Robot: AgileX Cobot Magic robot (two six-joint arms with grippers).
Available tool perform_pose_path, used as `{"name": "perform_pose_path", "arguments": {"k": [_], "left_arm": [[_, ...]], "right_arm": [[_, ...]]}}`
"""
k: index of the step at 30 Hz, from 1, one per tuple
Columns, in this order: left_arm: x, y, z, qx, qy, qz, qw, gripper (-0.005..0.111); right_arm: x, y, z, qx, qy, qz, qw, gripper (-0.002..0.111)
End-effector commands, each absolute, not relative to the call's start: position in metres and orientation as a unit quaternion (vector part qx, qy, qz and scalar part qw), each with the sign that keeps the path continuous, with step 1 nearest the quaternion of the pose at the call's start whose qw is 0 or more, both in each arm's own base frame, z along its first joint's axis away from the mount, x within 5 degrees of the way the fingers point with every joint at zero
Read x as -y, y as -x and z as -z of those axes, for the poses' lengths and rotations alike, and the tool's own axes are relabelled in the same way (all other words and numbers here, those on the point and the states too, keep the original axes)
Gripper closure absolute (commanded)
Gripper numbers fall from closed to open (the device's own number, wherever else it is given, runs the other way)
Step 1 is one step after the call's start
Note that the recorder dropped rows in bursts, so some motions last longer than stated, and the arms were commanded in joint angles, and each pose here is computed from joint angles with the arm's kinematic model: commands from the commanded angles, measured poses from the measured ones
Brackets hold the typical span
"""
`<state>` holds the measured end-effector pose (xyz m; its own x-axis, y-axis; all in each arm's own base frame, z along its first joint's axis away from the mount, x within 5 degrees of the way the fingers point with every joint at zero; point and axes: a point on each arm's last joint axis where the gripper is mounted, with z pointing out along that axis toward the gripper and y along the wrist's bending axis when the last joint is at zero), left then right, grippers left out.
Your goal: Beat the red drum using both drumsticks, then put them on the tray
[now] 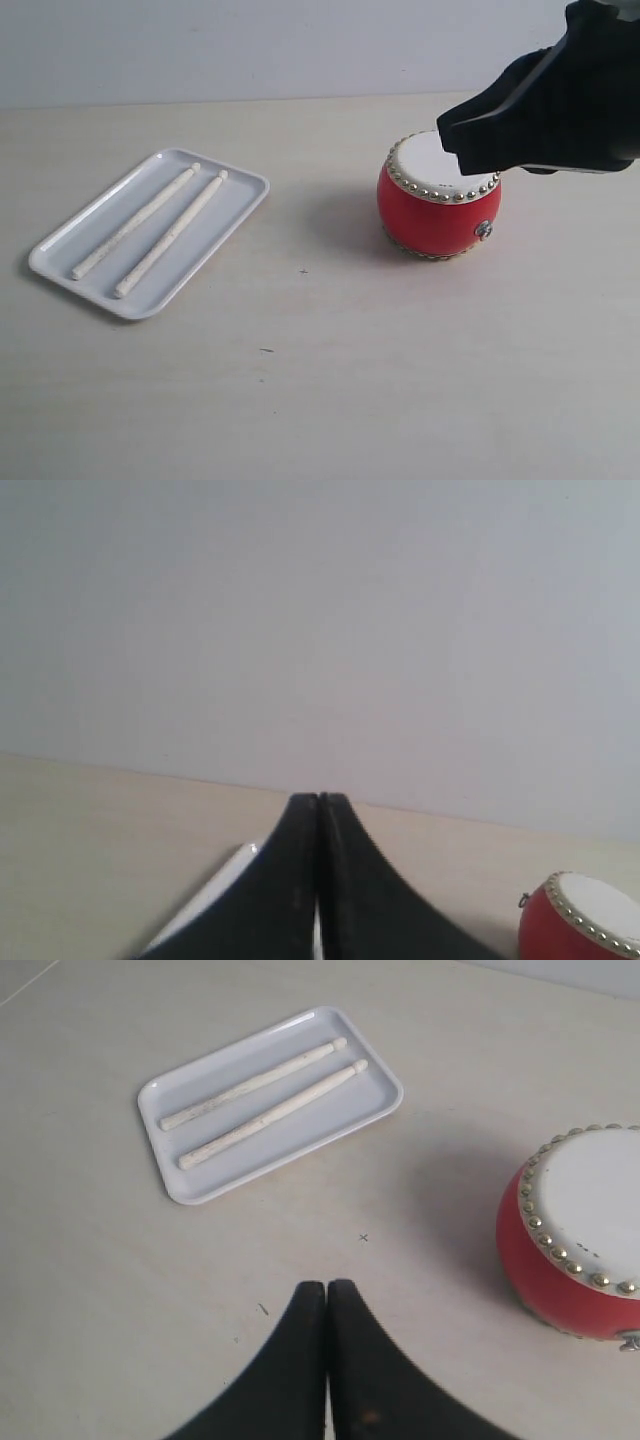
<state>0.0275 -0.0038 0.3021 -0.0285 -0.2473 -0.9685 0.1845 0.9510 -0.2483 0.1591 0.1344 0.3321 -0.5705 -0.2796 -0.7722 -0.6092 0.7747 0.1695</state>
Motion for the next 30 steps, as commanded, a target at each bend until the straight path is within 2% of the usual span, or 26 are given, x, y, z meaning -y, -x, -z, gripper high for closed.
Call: {"name": "perform_pose_path", "arguments": {"k": [1, 13, 30], "left_arm": [[0.001, -0.025, -0.294, -0.695, 0.014, 0.127, 0.708, 0.107], [0.005, -0.047, -0.220, -0.769, -0.047, 0.059, 0.634, 0.107], [0.007, -0.053, -0.182, -0.790, -0.059, 0.050, 0.608, 0.107]], "right_arm": [[-0.134, -0.158, -0.336, -0.855, 0.258, -0.217, 0.395, 0.108], [-0.134, -0.158, -0.336, -0.855, 0.258, -0.217, 0.395, 0.108], [-0.134, -0.158, -0.336, -0.855, 0.257, -0.217, 0.395, 0.108]]}}
